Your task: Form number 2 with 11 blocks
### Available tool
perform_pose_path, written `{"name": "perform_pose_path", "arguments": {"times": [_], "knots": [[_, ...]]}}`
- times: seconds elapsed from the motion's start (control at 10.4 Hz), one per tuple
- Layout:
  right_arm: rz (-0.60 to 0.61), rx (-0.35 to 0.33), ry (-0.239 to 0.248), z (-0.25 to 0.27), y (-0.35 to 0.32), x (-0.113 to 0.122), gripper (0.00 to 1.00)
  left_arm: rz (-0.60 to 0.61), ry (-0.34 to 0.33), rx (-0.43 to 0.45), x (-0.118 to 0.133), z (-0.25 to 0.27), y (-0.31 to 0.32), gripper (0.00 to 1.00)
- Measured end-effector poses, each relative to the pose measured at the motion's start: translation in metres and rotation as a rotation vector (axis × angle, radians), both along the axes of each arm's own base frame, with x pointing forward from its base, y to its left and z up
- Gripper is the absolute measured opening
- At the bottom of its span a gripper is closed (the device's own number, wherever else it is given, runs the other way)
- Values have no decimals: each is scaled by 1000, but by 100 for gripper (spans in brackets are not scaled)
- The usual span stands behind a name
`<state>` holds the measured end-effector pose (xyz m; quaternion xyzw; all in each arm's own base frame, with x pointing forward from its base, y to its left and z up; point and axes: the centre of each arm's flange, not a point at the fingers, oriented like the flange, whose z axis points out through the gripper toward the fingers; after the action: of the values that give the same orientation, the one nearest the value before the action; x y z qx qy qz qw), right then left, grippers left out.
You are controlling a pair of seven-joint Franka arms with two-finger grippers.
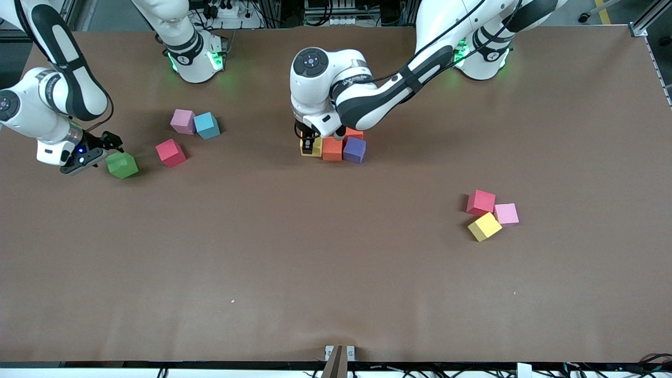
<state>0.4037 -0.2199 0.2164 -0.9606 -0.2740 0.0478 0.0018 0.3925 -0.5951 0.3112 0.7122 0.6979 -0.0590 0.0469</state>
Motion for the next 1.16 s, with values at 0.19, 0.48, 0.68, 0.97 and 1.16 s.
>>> {"name": "perform_pose_path", "arguments": {"times": [0.19,0.48,0.68,0.97,1.16], "knots": [[1,3,1,-1,2,0,100,21,12,-50,3,-7,-4,59],[-20,12,-8,-1,2,0,100,28,47,-78,-11,-21,-17,59],[-34,17,-20,0,2,1,100,3,56,-41,-35,-46,-29,59],[-46,25,-31,-3,4,2,100,-9,54,18,-53,-84,-34,59],[-44,28,-33,-7,6,1,100,0,61,30,-48,-94,-30,59]]}}
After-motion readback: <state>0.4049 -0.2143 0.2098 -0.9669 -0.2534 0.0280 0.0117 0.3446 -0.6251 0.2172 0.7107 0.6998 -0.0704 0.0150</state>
